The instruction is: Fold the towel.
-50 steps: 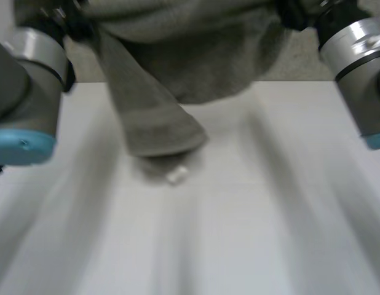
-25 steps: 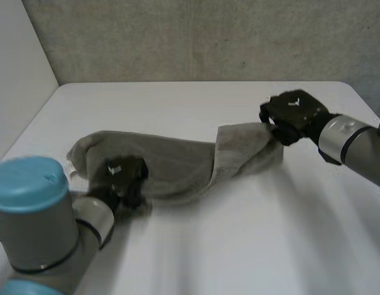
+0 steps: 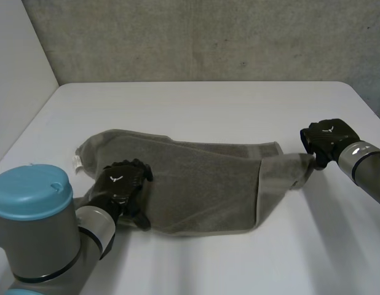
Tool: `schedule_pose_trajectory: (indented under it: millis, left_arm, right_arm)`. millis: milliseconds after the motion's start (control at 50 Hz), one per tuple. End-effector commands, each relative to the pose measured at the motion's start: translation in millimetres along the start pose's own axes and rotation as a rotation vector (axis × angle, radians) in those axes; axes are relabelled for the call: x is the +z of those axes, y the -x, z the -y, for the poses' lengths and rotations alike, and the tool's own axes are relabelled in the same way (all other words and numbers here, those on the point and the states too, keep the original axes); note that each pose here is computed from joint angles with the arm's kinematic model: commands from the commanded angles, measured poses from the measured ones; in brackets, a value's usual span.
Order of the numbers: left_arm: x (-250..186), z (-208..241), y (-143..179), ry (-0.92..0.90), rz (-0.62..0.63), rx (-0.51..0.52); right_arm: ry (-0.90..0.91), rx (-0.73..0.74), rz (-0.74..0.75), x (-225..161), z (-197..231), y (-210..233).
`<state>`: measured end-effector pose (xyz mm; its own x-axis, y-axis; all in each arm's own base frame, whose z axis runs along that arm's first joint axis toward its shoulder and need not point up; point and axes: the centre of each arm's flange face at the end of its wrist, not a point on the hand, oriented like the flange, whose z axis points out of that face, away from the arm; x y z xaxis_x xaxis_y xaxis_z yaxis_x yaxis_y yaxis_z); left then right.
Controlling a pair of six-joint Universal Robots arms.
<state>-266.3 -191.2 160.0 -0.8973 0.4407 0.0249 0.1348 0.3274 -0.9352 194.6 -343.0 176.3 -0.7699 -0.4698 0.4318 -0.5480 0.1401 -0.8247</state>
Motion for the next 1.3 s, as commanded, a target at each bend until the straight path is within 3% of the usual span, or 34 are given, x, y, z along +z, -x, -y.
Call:
schedule_pose_trajectory:
  millis: [20, 220, 340, 500, 700, 820, 1300]
  left_arm:
    - [2.8, 0.6, 23.3, 0.01, 0.072, 0.031]
    - [7.6, -2.7, 77.4, 0.113, 0.211, 0.192]
    - [-4.9, -2.6, 80.8, 0.133, 0.18, 0.197]
    - [-17.6, -3.4, 86.3, 0.112, 0.159, 0.177]
    - [-4.8, -12.7, 95.8, 0.109, 0.174, 0.165]
    - [1.2, -18.5, 97.2, 0.118, 0.174, 0.165]
    - [8.6, -23.5, 100.0, 0.12, 0.178, 0.163]
  right_arm:
    - [0.005, 0.002, -0.003, -4.7, -0.3, 0.4]
    - [-0.073, -0.015, 0.078, -33.6, 9.9, 13.9]
    - [-0.167, -0.04, 0.244, -61.4, 15.2, 35.7]
    - [-0.223, -0.197, 0.295, -74.5, 7.4, 50.4]
    - [-0.186, -0.326, 0.353, -53.0, -16.2, 71.4]
    - [-0.162, -0.392, 0.3, -32.1, -20.9, 73.3]
    - [-0.202, -0.42, 0.286, -14.1, -16.7, 84.9]
